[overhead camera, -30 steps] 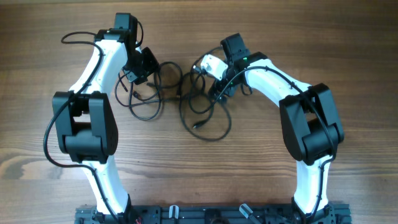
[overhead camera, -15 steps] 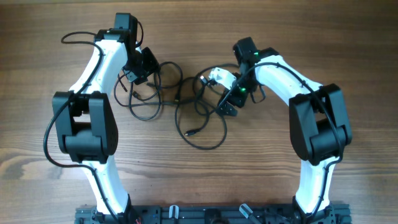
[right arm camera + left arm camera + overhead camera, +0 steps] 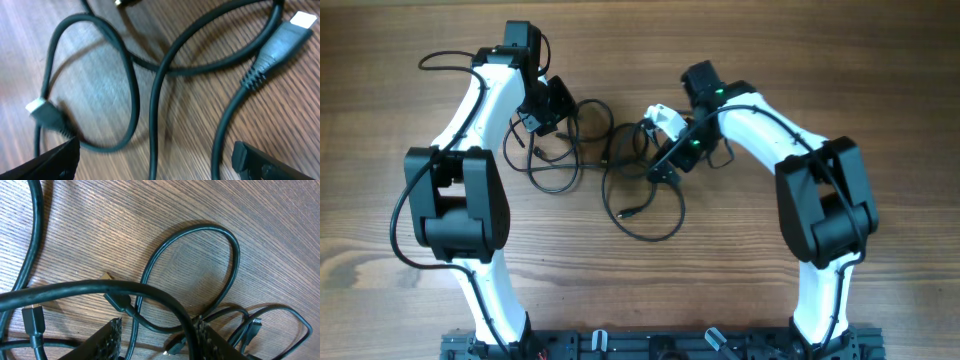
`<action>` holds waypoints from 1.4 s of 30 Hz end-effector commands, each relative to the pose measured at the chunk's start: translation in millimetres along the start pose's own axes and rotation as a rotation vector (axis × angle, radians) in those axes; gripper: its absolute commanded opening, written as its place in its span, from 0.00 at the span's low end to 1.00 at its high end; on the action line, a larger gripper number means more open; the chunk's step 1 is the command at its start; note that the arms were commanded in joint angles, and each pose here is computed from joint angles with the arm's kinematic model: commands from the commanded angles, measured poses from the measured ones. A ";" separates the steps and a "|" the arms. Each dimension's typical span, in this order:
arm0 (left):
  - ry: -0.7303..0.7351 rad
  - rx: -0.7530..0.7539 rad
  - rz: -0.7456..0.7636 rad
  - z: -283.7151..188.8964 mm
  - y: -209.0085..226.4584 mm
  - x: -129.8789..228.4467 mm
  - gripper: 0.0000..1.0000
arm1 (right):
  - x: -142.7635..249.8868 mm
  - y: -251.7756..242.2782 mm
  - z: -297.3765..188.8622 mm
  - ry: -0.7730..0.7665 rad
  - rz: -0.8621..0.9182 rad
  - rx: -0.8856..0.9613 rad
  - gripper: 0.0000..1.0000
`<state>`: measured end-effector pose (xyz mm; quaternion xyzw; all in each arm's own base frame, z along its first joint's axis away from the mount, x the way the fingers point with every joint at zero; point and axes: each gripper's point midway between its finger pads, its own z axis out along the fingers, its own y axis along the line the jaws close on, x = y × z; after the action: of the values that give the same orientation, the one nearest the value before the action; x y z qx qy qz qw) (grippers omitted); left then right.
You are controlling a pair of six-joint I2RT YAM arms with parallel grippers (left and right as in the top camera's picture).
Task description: Untangle cables
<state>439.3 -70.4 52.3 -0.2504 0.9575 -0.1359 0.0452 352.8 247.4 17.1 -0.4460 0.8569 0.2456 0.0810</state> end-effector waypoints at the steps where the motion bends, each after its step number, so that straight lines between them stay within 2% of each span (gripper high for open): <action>1: -0.002 -0.024 0.003 3.6 6.0 -0.9 0.49 | 0.9 -2.4 8.3 0.063 0.077 0.131 1.00; 7: -0.002 -0.024 0.003 3.8 6.0 -0.9 0.49 | 6.1 -9.0 12.8 0.139 0.071 0.291 1.00; 14: -0.002 -0.024 0.003 3.8 6.0 -0.9 0.49 | 10.2 -17.1 11.1 0.170 0.106 0.387 1.00; 19: -0.002 -0.024 0.003 3.6 5.9 -0.9 0.49 | 5.0 -7.5 15.4 0.130 0.178 0.321 0.99; 20: -0.002 -0.024 0.003 3.6 6.0 -0.9 0.50 | 6.2 -7.2 15.3 0.134 0.179 0.321 0.80; 21: -0.002 -0.024 0.003 3.6 6.0 -0.9 0.50 | 7.4 -7.4 15.0 0.139 0.180 0.324 0.54; 23: -0.002 -0.024 0.003 3.6 6.0 -0.9 0.49 | 8.6 -6.9 15.0 0.144 0.182 0.322 0.23; 24: -0.002 -0.024 0.003 3.8 6.0 -0.9 0.50 | 9.1 -6.8 14.9 0.146 0.183 0.322 0.14; 27: -0.002 -0.024 0.003 3.8 6.0 -0.9 0.50 | 10.2 -6.3 14.9 0.151 0.185 0.320 0.04; 32: -0.002 -0.024 0.003 3.8 6.0 -0.9 0.50 | 2.7 -5.6 2.7 0.122 0.185 0.346 0.04; 34: -0.002 -0.024 0.003 3.8 6.0 -0.9 0.50 | -7.4 -5.1 -17.4 0.077 0.194 0.393 0.04; 42: -0.002 -0.024 0.003 3.8 6.0 -0.9 0.50 | -58.9 29.6 -151.5 -0.250 0.143 0.565 0.04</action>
<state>439.3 -70.6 52.3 -0.2502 0.9575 -0.1359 0.0452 367.9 244.0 112.5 -0.3490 0.9119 0.0741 0.2027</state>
